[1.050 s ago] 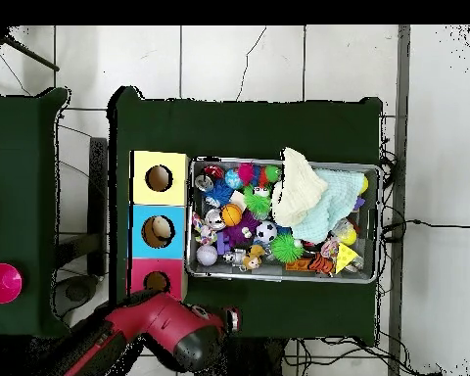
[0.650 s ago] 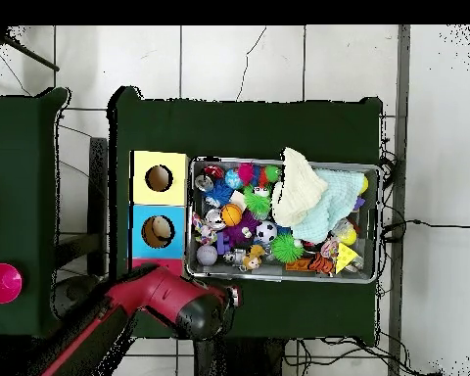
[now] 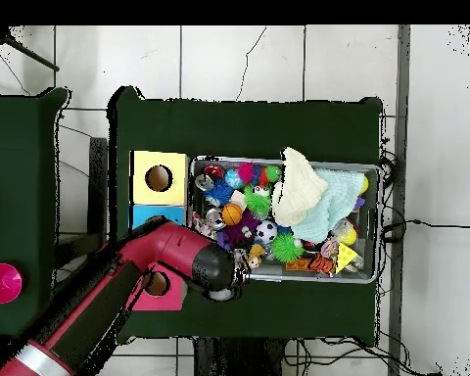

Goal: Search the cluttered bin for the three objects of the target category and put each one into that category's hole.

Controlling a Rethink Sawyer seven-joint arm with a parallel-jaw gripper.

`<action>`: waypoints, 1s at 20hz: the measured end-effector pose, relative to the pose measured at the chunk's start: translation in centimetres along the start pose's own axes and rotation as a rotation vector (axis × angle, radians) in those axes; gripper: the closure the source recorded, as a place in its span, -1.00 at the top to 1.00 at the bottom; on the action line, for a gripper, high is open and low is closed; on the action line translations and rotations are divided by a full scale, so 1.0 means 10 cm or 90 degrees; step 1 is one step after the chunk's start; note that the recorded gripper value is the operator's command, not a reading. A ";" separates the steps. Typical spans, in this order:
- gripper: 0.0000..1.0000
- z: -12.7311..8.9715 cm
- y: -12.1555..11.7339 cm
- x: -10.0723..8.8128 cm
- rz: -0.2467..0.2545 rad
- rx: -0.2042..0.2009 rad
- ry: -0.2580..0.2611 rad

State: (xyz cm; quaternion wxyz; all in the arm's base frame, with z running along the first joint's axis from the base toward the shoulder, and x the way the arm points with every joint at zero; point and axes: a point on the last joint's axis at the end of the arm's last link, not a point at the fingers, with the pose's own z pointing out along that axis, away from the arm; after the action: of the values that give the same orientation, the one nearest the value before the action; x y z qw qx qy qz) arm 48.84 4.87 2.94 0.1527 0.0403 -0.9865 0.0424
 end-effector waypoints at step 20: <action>1.00 -1.40 -0.12 -0.67 0.002 0.001 0.026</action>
State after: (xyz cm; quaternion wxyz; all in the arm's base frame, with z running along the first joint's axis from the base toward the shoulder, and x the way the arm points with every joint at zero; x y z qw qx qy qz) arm 59.50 5.47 14.31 0.1729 0.0383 -0.9832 0.0440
